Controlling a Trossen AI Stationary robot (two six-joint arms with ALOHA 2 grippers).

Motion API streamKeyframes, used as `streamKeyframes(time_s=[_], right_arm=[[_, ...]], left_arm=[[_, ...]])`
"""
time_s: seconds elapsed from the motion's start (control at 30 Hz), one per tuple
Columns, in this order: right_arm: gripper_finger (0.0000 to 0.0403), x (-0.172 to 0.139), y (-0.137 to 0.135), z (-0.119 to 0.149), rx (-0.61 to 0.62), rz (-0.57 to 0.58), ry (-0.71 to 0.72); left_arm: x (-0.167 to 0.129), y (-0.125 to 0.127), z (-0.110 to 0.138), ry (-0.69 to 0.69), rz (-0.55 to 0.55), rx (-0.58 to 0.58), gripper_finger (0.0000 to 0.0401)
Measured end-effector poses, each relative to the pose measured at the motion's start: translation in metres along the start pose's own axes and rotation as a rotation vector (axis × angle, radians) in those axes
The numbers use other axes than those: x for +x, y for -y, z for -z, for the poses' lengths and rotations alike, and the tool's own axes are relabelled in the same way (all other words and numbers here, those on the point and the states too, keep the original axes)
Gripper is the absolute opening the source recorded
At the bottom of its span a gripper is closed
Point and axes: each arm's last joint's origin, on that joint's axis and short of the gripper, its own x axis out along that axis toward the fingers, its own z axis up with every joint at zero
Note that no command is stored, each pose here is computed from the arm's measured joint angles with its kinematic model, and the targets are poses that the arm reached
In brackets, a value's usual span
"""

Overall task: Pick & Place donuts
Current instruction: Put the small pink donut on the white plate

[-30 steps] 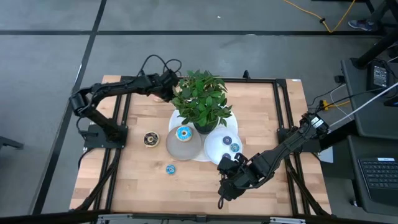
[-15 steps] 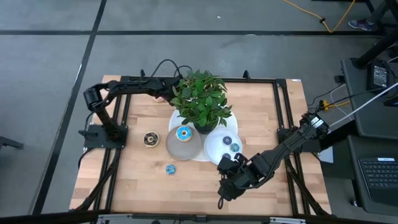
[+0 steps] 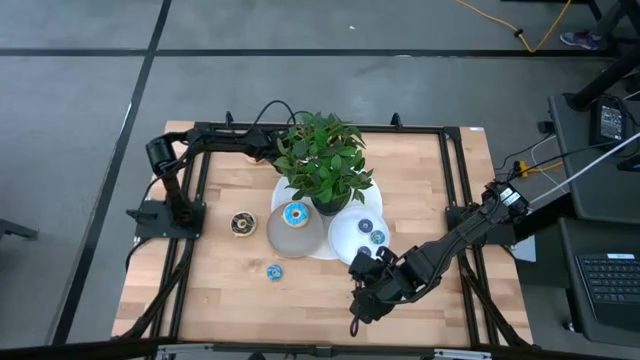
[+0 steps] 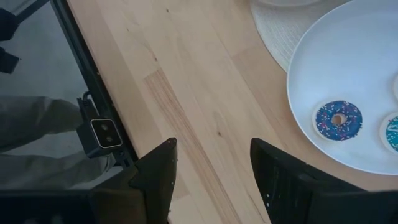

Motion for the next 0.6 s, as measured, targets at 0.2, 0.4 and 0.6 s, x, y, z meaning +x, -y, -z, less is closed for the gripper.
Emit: streamKeyframes(time_s=[0.2,0.4,0.6], right_arm=[[0.0204,0.0,0.0,0.0,0.001,-0.003,0.001],[0.0204,0.0,0.0,0.0,0.001,-0.004,0.002],[0.0204,0.0,-0.001,0.0,0.002,-0.006,0.003]], left_arm=[[0.008,0.0,-0.001,0.002,0.001,0.001,0.0177],[0.015,-0.001,-0.001,-0.002,0.002,0.014,0.0175],[0.015,-0.002,-0.001,-0.001,0.001,0.015,0.0166]])
